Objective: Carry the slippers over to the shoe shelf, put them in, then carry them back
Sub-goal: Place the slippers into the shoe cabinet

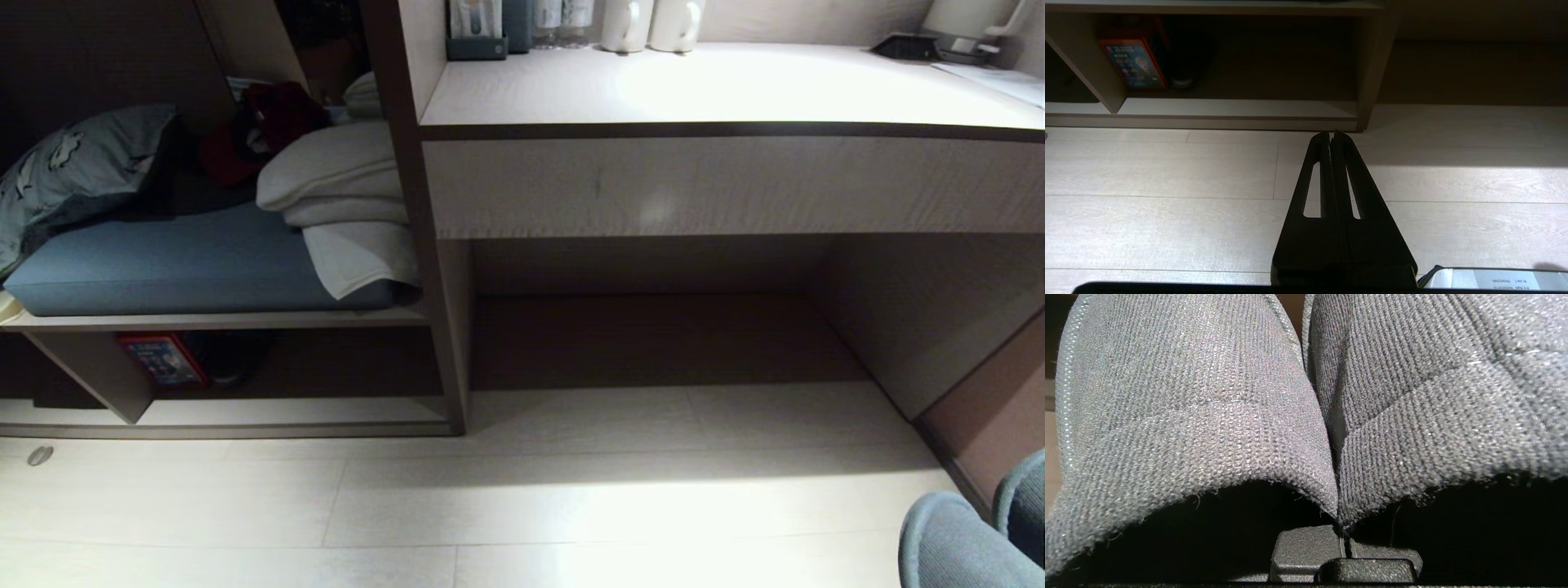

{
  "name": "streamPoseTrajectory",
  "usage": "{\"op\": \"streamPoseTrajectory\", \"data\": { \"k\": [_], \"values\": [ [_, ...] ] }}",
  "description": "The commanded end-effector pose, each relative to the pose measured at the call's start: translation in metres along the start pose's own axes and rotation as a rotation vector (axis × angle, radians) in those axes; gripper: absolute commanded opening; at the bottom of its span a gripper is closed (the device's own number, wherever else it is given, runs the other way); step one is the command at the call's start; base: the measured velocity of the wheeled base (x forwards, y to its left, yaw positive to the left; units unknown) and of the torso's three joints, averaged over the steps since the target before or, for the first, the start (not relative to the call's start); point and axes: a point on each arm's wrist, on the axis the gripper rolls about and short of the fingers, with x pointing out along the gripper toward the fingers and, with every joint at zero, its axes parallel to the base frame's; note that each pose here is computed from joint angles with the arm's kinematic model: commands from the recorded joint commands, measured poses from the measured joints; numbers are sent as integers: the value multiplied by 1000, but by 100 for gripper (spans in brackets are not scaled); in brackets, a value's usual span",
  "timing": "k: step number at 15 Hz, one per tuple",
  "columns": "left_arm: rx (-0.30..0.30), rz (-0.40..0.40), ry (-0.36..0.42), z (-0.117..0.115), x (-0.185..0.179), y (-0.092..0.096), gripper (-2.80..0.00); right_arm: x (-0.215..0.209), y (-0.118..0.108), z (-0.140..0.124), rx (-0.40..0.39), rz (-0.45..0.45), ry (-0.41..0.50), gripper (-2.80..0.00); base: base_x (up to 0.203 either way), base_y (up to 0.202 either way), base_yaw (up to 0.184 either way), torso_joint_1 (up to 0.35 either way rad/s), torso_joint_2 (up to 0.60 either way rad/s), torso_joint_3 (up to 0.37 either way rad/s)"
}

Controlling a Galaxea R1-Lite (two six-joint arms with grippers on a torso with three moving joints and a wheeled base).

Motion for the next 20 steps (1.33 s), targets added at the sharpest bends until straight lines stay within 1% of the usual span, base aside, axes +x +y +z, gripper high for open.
{"op": "streamPoseTrajectory", "data": {
  "k": [1, 13, 20],
  "values": [
    [-1, 0, 1, 0, 0, 0, -280, 0, 0, 0, 0, 2, 0, -280, 0, 0, 0, 7, -2, 203],
    [-2, 0, -1, 0, 0, 0, -280, 0, 0, 0, 0, 0, 0, -280, 0, 0, 0, 2, 2, 196],
    [-2, 0, -1, 0, 0, 0, -280, 0, 0, 0, 0, 2, 0, -280, 0, 0, 0, 2, 1, 20]
  ]
}}
